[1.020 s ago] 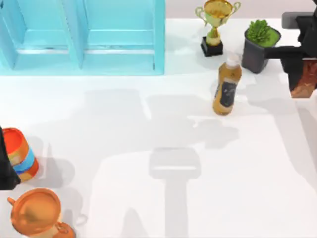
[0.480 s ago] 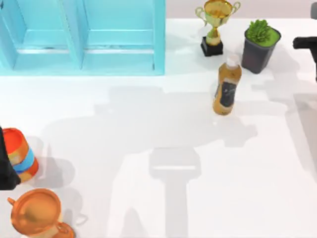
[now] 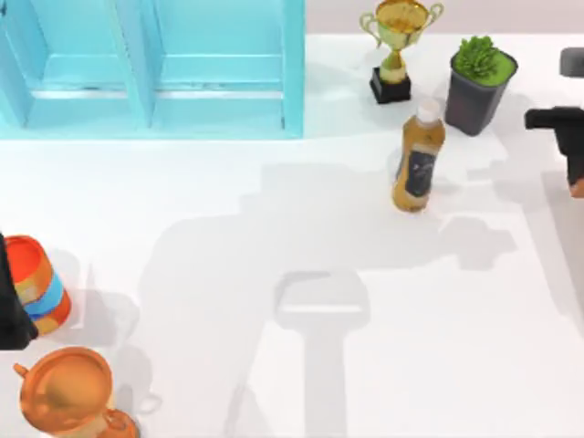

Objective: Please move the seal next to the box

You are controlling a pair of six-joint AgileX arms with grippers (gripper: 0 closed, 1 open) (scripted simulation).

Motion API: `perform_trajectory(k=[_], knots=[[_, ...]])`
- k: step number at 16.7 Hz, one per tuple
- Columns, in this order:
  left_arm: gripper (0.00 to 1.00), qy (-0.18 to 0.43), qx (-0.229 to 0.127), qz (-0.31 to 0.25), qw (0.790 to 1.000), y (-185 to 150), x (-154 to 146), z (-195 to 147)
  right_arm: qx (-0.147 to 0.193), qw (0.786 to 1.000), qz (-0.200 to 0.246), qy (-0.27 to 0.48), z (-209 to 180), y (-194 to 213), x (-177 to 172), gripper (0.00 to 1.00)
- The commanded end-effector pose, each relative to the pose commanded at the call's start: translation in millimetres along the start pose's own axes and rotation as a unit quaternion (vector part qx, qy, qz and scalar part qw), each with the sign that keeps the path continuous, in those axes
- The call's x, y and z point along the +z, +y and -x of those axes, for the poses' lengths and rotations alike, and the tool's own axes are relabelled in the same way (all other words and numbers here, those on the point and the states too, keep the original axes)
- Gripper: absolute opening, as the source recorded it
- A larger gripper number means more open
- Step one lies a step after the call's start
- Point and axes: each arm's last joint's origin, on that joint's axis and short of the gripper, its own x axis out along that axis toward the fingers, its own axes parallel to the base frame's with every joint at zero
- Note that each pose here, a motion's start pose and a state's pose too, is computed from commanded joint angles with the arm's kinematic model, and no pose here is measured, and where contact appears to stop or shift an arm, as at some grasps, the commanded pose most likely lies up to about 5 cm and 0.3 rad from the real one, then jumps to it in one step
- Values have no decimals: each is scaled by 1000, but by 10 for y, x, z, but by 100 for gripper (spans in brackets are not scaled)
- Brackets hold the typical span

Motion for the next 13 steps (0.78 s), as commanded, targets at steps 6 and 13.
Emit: perform_trajectory(k=[6,13], knots=[[100,0,0,0,1000,0,0,0,8,1000,23,-3,-120,-6,-11,0],[100,0,0,0,1000,0,0,0,8,1000,23,-3,-120,-6,-11,45]])
